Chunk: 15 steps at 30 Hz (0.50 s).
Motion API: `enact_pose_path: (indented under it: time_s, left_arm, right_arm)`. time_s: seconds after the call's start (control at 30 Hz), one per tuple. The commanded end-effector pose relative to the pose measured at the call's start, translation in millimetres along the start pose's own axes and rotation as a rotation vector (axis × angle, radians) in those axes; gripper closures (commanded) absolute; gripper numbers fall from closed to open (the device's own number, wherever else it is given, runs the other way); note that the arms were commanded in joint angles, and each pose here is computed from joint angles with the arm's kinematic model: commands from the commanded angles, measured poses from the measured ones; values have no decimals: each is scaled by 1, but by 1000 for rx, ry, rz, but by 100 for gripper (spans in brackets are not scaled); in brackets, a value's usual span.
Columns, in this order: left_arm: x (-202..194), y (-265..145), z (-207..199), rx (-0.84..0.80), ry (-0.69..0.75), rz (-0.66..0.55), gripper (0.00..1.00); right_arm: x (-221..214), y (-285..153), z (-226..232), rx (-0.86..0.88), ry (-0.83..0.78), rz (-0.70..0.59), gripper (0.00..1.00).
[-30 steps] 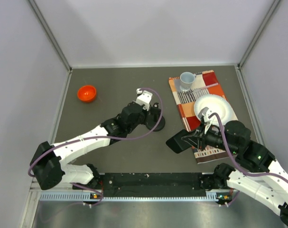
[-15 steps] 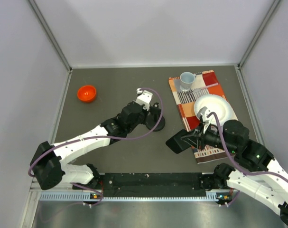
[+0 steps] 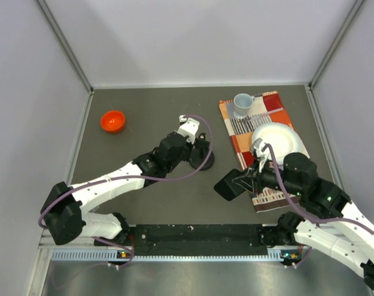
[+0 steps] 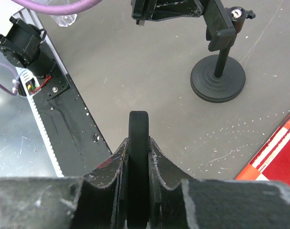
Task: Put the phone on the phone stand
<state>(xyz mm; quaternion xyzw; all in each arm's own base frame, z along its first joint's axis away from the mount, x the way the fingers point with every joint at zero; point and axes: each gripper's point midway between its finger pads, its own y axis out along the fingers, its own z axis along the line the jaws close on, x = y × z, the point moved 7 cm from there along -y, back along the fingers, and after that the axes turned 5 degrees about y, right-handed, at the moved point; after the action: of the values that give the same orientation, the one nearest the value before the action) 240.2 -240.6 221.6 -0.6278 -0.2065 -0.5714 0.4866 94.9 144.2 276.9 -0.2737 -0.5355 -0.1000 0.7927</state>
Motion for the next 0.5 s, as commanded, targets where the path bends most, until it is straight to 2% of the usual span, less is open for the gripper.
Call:
enact_pose_path:
  time_s: [0.0, 0.1, 0.23, 0.47]
  left_arm:
    - [17, 3, 1, 13, 13, -57, 92]
    - [16, 3, -1, -16, 25, -77, 99]
    - [19, -8, -1, -56, 32, -114, 100]
    - [14, -31, -10, -240, 126, -145, 100]
  right_arm:
    - [39, -6, 13, 73, -89, -131, 100]
    - [43, -2, 14, 89, -123, -113, 100]
    - [46, 3, 14, 117, -192, -96, 100]
    - [48, 10, 33, 412, -474, -82, 100]
